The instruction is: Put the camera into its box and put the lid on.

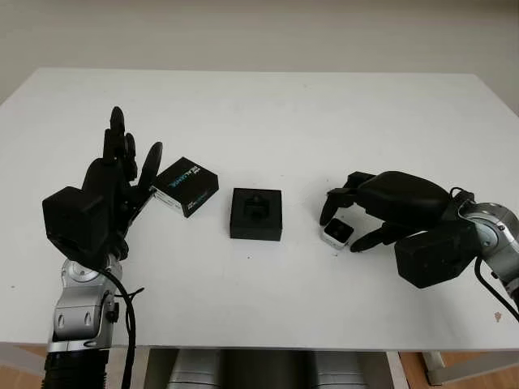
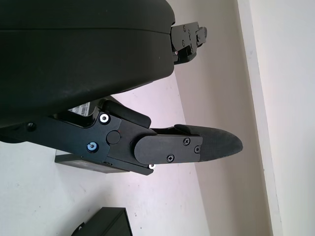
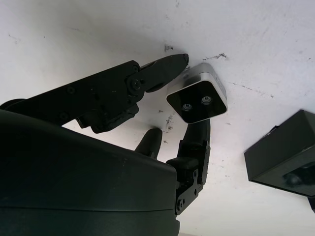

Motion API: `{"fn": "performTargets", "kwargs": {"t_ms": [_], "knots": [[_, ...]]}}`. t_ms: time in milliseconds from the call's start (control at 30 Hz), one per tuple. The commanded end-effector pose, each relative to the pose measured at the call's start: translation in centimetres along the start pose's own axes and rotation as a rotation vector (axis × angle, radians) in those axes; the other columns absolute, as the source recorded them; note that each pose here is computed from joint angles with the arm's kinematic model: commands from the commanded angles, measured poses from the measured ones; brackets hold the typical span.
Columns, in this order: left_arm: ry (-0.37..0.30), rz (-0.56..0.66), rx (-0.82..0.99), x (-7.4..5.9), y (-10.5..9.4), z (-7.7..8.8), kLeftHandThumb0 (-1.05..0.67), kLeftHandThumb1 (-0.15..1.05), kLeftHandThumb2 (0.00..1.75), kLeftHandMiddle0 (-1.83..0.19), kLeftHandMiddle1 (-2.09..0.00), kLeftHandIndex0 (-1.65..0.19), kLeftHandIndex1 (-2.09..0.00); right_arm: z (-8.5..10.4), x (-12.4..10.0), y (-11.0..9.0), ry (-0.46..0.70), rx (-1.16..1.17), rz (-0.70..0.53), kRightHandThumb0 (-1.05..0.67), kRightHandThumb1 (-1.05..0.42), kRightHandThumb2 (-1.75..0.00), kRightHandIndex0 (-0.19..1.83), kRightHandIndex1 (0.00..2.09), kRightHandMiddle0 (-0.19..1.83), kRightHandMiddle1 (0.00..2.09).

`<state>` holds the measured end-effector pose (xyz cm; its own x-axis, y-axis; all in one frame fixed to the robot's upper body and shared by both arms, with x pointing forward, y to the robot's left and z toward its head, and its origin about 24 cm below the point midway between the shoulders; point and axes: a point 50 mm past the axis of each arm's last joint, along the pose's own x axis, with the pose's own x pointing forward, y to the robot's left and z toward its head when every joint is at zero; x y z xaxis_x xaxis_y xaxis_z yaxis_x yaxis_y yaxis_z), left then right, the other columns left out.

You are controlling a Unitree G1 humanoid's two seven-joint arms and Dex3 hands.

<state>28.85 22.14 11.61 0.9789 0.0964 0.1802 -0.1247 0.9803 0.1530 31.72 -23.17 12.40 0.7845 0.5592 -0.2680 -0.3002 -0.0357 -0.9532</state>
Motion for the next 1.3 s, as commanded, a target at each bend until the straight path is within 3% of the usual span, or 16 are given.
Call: {"fn": "performTargets", "kwargs": {"t_ms": [0, 333, 700, 967, 1267], "knots": [[-0.007, 0.002, -0.005, -0.2, -0.1, 0.2, -0.73, 1.05, 0.4, 0.11, -0.06, 0.16, -0.06, -0.1, 0.2, 0.3, 0.003, 0.007, 0.013, -0.35, -0.88, -0.06, 0.09, 1.06, 0.39, 1.07], [-0.006, 0.007, -0.011, -0.3, -0.3, 0.3, -0.73, 1.05, 0.38, 0.11, -0.06, 0.16, -0.06, 0.2, 0.7, 1.0, -0.013, 0.099, 0.01, -0.39, -0.9, -0.06, 0.06, 1.06, 0.4, 1.08], [0.0, 0.012, -0.006, -0.4, -0.4, 0.3, -0.73, 1.05, 0.38, 0.1, -0.06, 0.15, -0.06, 0.0, 1.0, 1.3, 0.001, 0.247, -0.009, -0.42, -0.93, -0.06, 0.01, 1.15, 0.44, 1.38], [0.003, 0.008, -0.031, -0.4, -0.5, 0.1, -0.73, 1.05, 0.37, 0.1, -0.05, 0.14, -0.06, -0.2, 1.1, 1.5, 0.009, 0.399, -0.054, -0.45, -0.93, -0.06, 0.05, 0.9, 0.43, 1.48], [0.007, 0.011, 0.005, -0.5, -0.4, 0.2, -0.73, 1.05, 0.39, 0.09, -0.06, 0.14, -0.06, -0.4, 1.0, 1.3, 0.053, 0.506, -0.047, -0.43, -0.96, -0.05, 0.16, 0.46, 0.36, 1.54]]}}
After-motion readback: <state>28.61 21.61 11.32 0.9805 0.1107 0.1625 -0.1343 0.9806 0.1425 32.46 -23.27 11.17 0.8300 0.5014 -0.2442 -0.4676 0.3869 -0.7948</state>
